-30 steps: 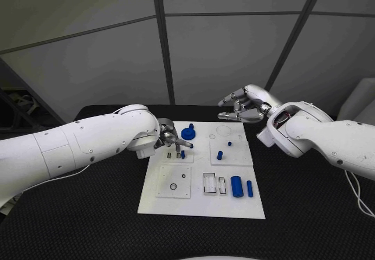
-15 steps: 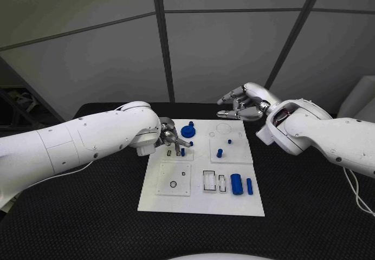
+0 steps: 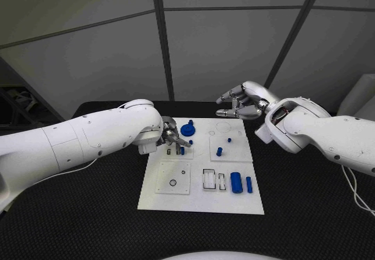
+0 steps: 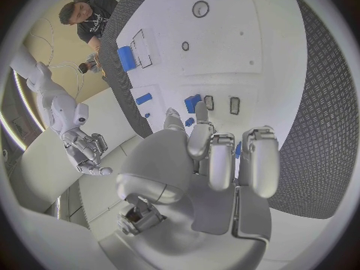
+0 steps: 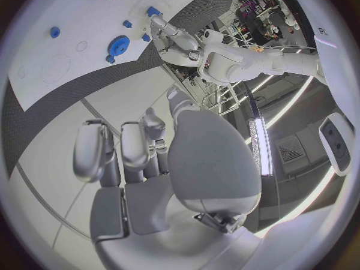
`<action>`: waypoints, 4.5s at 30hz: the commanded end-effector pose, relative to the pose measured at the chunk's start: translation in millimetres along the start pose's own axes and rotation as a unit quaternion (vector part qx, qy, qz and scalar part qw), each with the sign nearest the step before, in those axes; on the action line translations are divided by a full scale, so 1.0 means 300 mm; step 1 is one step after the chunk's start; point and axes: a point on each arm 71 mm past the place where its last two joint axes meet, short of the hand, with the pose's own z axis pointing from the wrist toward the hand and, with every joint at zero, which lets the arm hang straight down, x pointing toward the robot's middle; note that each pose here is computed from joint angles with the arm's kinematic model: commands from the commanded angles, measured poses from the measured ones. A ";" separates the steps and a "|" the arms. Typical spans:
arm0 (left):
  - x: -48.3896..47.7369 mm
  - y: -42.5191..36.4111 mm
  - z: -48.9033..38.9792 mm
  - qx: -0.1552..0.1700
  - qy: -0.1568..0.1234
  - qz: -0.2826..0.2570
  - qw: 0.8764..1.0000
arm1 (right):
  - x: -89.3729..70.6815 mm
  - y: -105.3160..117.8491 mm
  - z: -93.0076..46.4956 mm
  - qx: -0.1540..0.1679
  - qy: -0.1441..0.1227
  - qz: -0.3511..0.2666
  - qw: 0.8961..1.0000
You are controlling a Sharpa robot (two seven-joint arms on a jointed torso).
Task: Assemble the parts on the task board
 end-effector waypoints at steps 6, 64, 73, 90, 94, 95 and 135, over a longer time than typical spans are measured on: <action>0.001 0.000 0.004 -0.010 0.010 0.011 1.000 | 0.001 0.005 0.004 -0.002 0.005 -0.001 1.000; 0.012 -0.014 0.016 -0.006 0.020 0.017 1.000 | 0.012 0.007 0.011 0.000 0.015 0.000 1.000; 0.008 -0.002 0.006 0.007 0.010 -0.012 1.000 | 0.010 0.004 0.010 0.001 0.015 -0.001 1.000; 0.006 0.038 -0.041 0.029 -0.042 -0.056 0.997 | 0.005 -0.004 0.009 0.004 0.016 -0.002 1.000; 0.011 0.044 -0.041 0.028 -0.043 -0.052 0.997 | 0.005 -0.005 0.010 0.004 0.016 -0.002 1.000; 0.013 0.046 -0.040 0.027 -0.044 -0.049 0.997 | 0.005 -0.005 0.010 0.004 0.016 -0.002 1.000; 0.050 0.068 -0.012 0.017 -0.069 -0.009 0.997 | 0.006 -0.006 0.010 0.003 0.018 -0.002 1.000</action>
